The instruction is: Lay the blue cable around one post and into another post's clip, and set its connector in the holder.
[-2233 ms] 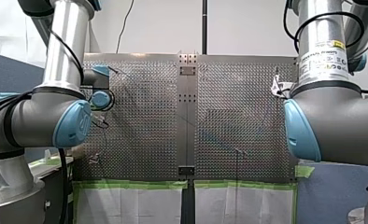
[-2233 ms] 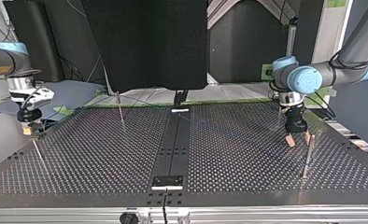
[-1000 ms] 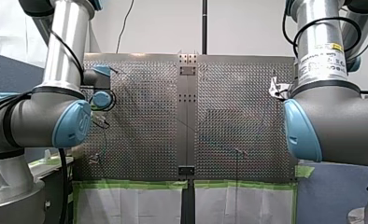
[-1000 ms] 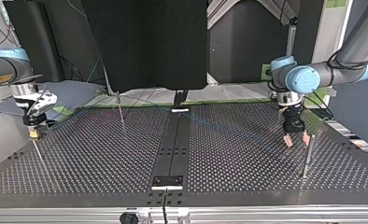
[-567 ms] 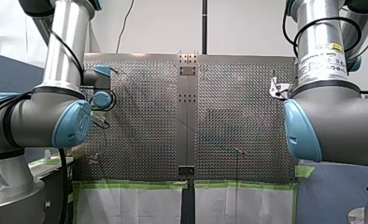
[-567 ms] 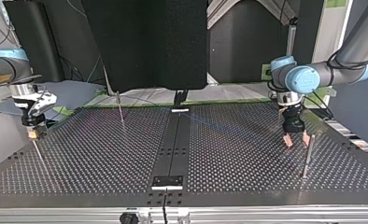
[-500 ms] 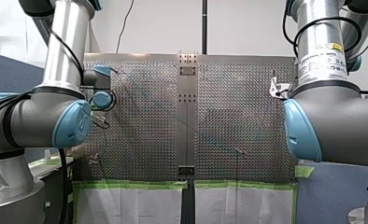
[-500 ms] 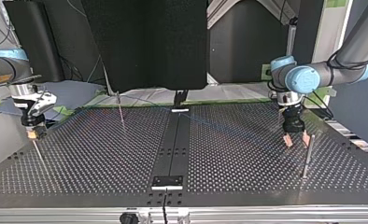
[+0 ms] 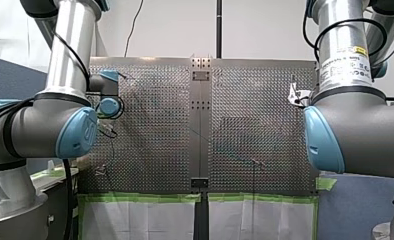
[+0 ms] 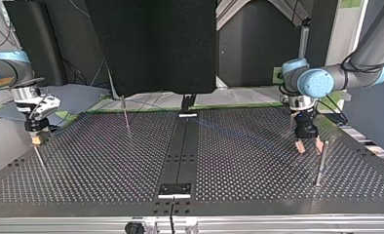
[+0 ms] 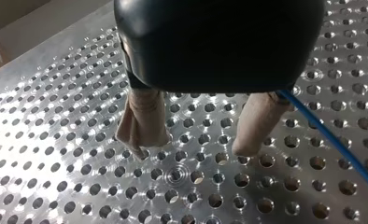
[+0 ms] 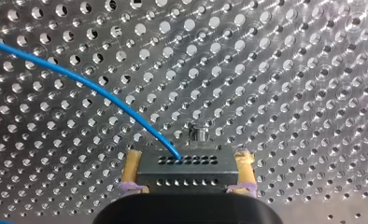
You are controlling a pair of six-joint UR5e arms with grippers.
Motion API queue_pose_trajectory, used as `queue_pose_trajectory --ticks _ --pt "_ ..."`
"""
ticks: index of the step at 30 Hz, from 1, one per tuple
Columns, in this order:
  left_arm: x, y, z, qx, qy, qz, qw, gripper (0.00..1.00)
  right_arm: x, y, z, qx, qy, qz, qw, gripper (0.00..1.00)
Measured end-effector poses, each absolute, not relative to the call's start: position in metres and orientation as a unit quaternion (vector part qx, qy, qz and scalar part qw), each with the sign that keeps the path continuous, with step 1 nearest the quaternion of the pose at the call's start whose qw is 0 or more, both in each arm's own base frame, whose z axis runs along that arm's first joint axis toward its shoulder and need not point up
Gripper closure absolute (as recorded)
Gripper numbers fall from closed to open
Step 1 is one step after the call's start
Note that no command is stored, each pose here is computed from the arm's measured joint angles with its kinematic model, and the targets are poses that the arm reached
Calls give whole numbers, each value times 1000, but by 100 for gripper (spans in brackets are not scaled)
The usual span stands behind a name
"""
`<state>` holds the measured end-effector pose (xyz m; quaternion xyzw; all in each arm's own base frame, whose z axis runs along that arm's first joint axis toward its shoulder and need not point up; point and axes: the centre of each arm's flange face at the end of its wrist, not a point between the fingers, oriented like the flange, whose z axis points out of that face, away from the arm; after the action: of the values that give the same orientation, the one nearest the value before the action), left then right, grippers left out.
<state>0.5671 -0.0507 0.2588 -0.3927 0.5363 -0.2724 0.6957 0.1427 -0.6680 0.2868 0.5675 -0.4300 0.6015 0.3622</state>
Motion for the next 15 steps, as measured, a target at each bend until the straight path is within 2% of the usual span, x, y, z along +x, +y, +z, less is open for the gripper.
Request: queue_pose_trajectory --ticks 15 --pt "567 -52 259 -391 537 -272 696 0 136 -674 288 548 -436 618 358 98"
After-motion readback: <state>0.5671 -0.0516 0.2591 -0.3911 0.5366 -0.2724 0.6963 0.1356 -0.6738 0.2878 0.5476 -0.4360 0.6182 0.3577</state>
